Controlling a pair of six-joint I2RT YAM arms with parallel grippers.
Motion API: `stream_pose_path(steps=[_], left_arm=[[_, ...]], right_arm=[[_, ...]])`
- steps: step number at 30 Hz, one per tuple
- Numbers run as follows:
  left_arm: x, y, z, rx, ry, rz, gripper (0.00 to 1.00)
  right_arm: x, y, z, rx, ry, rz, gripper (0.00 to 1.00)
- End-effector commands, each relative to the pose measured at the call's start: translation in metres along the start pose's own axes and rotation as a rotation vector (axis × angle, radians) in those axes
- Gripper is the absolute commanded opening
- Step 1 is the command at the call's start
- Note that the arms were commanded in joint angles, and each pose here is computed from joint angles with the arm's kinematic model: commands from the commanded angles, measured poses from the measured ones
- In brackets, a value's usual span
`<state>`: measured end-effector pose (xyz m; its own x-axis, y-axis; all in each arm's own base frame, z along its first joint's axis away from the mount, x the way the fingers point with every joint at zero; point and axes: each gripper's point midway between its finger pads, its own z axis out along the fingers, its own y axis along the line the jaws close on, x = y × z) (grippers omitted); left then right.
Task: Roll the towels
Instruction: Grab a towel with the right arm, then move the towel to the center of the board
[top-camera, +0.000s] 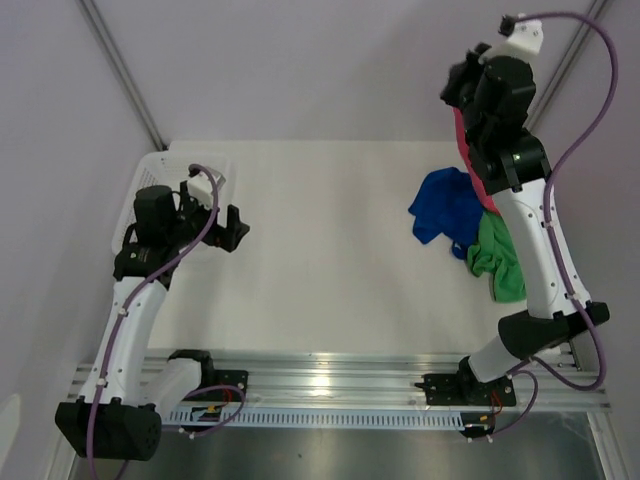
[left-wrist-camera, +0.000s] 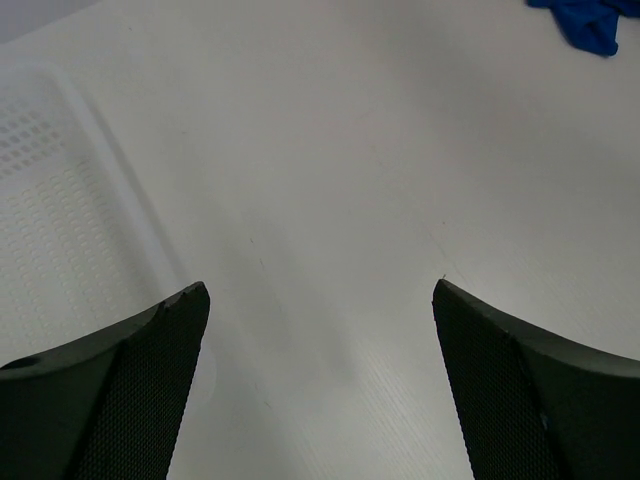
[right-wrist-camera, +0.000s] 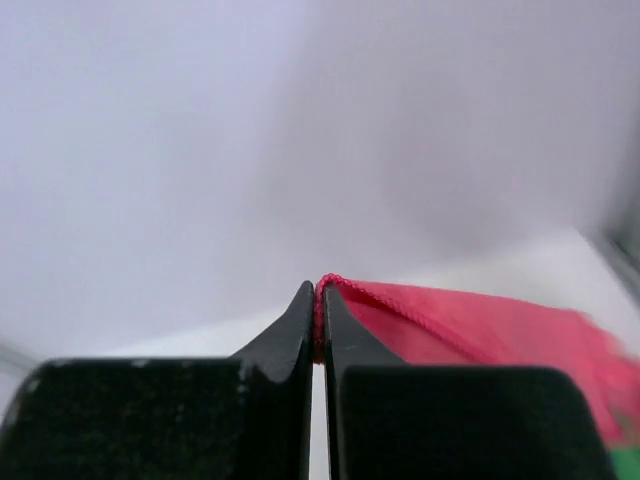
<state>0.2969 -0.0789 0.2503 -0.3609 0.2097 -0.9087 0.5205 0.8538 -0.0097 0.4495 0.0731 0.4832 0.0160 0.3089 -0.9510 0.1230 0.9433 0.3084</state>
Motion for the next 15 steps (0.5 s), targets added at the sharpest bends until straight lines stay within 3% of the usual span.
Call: stream_pose_path(steps=[1, 3, 5, 6, 11, 14, 15], left_arm=[[-0.036, -0.005, -0.019, 0.013, -0.080, 0.073, 0.96], [-0.040, -0.007, -0.023, 0.013, -0.083, 0.081, 0.96], [-0.047, -0.008, -0.030, 0.011, -0.097, 0.099, 0.97], [-0.049, -0.009, -0.032, 0.008, -0.102, 0.106, 0.97], [-0.070, -0.007, -0.047, -0.028, -0.148, 0.148, 0.98], [-0.073, -0.006, -0.049, -0.034, -0.157, 0.161, 0.99], [-0.070, -0.004, -0.047, -0.038, -0.148, 0.156, 0.99]], right_arm=[[-0.058, 0.117, -0.042, -0.367, -0.097, 0.005, 0.00], [-0.048, 0.176, -0.060, -0.488, -0.092, -0.007, 0.00], [-0.075, 0.204, -0.083, -0.550, -0.183, 0.013, 0.00], [-0.067, 0.227, -0.094, -0.600, -0.180, 0.021, 0.00], [-0.063, 0.264, -0.116, -0.749, -0.170, 0.111, 0.00], [-0.033, 0.265, -0.109, -0.722, -0.099, 0.095, 0.00], [0.015, 0.266, -0.095, -0.687, -0.004, 0.058, 0.00]])
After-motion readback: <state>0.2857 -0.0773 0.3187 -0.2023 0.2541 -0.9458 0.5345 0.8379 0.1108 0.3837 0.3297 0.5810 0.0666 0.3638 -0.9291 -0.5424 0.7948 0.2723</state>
